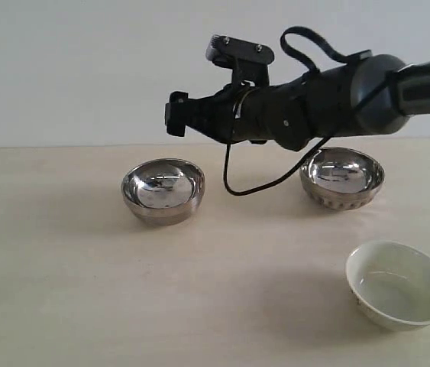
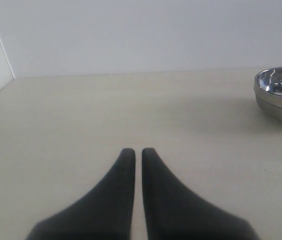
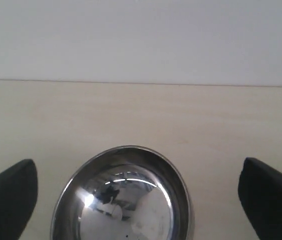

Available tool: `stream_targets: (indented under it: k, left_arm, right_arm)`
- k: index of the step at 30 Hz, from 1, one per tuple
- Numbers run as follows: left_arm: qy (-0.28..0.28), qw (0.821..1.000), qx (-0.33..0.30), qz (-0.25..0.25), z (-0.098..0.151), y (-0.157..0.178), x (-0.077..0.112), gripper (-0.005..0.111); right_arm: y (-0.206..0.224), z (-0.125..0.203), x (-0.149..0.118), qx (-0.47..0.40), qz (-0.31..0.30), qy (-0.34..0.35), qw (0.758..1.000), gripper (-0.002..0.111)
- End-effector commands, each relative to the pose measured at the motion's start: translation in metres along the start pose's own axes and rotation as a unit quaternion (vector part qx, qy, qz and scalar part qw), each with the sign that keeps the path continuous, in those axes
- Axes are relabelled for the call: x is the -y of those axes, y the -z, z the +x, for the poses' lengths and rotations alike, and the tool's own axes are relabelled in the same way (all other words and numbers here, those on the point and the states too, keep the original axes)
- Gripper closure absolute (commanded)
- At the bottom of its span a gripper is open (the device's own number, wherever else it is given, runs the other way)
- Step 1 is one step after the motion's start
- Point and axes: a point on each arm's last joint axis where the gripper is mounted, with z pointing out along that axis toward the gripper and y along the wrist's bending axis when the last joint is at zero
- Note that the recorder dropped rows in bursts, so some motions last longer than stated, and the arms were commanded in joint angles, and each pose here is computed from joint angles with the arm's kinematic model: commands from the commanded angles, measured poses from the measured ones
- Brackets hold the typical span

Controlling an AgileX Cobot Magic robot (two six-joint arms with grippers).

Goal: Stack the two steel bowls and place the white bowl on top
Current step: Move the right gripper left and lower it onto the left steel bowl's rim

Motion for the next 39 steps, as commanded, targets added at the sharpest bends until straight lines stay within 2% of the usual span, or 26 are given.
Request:
stream_targets:
  k: [1, 5, 12, 22, 31, 34, 39]
  left_arm:
    - [0.007, 1.0, 0.0, 0.0, 0.001, 0.0, 0.0, 0.103]
    - [0.007, 1.0, 0.0, 0.0, 0.001, 0.0, 0.0, 0.103]
    - [0.007, 1.0, 0.0, 0.0, 0.001, 0.0, 0.0, 0.103]
    - [0.007, 1.0, 0.0, 0.0, 0.001, 0.0, 0.0, 0.103]
    - [0.007, 1.0, 0.0, 0.0, 0.001, 0.0, 0.0, 0.103]
    - [0.007, 1.0, 0.0, 0.0, 0.001, 0.0, 0.0, 0.103]
    - [0.007, 1.0, 0.0, 0.0, 0.001, 0.0, 0.0, 0.103]
  right_arm:
    - [-0.013, 0.002, -0.01, 0.01, -0.016, 0.004, 1.0, 0.003]
    - [-0.028, 0.013, -0.007, -0.002, -0.012, -0.001, 1.0, 0.003]
    - [-0.055, 0.052, 0.01, -0.041, 0.004, -0.016, 0.999, 0.003]
    - [-0.073, 0.084, 0.022, -0.074, 0.02, -0.041, 0.996, 0.003]
    - [-0.074, 0.085, 0.023, -0.073, 0.018, -0.041, 0.996, 0.005]
    - [-0.074, 0.085, 0.023, -0.076, 0.021, -0.041, 0.996, 0.022]
    - [-0.074, 0.086, 0.024, -0.08, 0.024, -0.042, 0.996, 0.069]
